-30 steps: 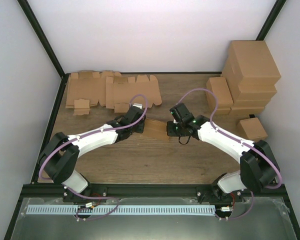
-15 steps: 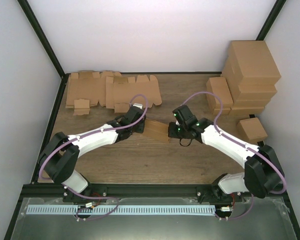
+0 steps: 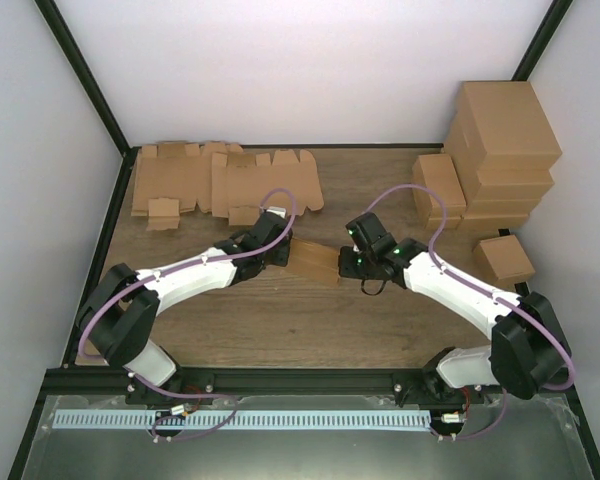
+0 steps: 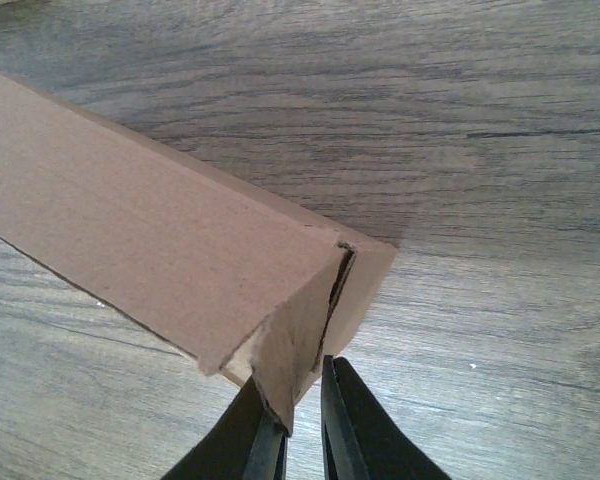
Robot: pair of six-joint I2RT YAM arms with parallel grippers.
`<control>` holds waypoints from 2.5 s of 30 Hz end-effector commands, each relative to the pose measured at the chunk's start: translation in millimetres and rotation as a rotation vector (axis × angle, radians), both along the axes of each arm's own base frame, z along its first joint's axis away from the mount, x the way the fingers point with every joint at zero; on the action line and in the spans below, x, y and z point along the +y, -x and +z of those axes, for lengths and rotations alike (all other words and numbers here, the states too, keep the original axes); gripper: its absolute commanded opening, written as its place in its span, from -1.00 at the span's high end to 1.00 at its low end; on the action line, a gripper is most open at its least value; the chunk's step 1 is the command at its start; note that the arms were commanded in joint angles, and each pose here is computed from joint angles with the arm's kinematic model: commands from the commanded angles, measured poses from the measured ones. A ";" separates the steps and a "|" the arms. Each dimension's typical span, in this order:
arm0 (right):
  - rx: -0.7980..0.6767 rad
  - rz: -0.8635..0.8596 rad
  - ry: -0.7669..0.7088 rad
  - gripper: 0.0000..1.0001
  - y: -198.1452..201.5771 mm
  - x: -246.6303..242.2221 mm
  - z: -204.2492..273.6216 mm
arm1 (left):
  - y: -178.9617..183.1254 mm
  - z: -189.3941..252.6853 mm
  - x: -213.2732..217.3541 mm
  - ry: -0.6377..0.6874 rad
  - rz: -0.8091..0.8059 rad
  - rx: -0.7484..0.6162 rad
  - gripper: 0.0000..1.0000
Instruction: Fold the paper box
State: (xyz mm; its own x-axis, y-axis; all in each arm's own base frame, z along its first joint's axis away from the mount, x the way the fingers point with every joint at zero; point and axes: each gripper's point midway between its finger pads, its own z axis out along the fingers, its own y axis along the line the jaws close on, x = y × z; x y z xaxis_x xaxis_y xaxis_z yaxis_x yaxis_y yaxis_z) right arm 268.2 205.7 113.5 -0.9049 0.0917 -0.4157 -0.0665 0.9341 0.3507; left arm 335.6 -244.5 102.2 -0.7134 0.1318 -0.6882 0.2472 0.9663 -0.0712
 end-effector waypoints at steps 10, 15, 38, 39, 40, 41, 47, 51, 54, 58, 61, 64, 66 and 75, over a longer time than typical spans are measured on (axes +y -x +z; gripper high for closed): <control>-0.041 -0.031 0.110 0.61 -4.7 -21.5 6.7 | 20.6 -31.4 7.8 -0.086 -0.030 0.123 0.65; -0.069 -0.012 0.065 0.38 -9.4 -12.2 15.8 | 20.1 -30.7 6.4 -0.083 -0.033 0.124 0.65; -0.137 0.135 0.161 0.80 -18.4 -9.3 8.0 | 20.4 -30.1 6.9 -0.085 -0.032 0.125 0.66; -0.134 0.134 0.146 0.87 -17.6 -7.3 10.7 | 20.5 -30.4 7.2 -0.085 -0.031 0.126 0.65; -0.129 0.130 0.133 0.92 -16.7 -5.9 12.6 | 20.6 -30.5 7.0 -0.085 -0.031 0.126 0.65; -0.124 0.120 0.121 0.97 -16.0 -5.5 14.7 | 20.3 -30.3 7.1 -0.083 -0.030 0.126 0.65; -0.037 0.057 0.038 0.99 -14.9 1.0 19.4 | 19.9 -32.1 5.5 -0.078 -0.027 0.125 0.65; 0.007 0.030 -0.047 0.99 -14.3 9.4 22.7 | 20.0 -33.0 5.8 -0.078 -0.026 0.125 0.65; 0.055 -0.006 -0.074 0.99 -14.3 13.2 21.6 | 20.1 -34.7 6.3 -0.081 -0.025 0.128 0.65; 0.112 -0.050 -0.085 0.99 -13.6 15.4 15.8 | 19.9 -35.8 5.6 -0.081 -0.027 0.128 0.65; 0.132 -0.079 -0.116 0.99 -13.1 18.1 14.7 | 20.0 -35.9 4.5 -0.081 -0.029 0.129 0.65; 0.129 -0.100 -0.138 0.99 -12.6 18.1 15.6 | 19.4 -36.3 4.3 -0.080 -0.028 0.130 0.65; 0.124 -0.121 -0.143 0.99 -12.5 16.0 16.3 | 19.8 -37.0 4.1 -0.081 -0.029 0.131 0.65; 0.143 -0.126 -0.156 0.99 -10.2 17.0 12.6 | 19.7 -37.4 3.7 -0.086 -0.032 0.131 0.65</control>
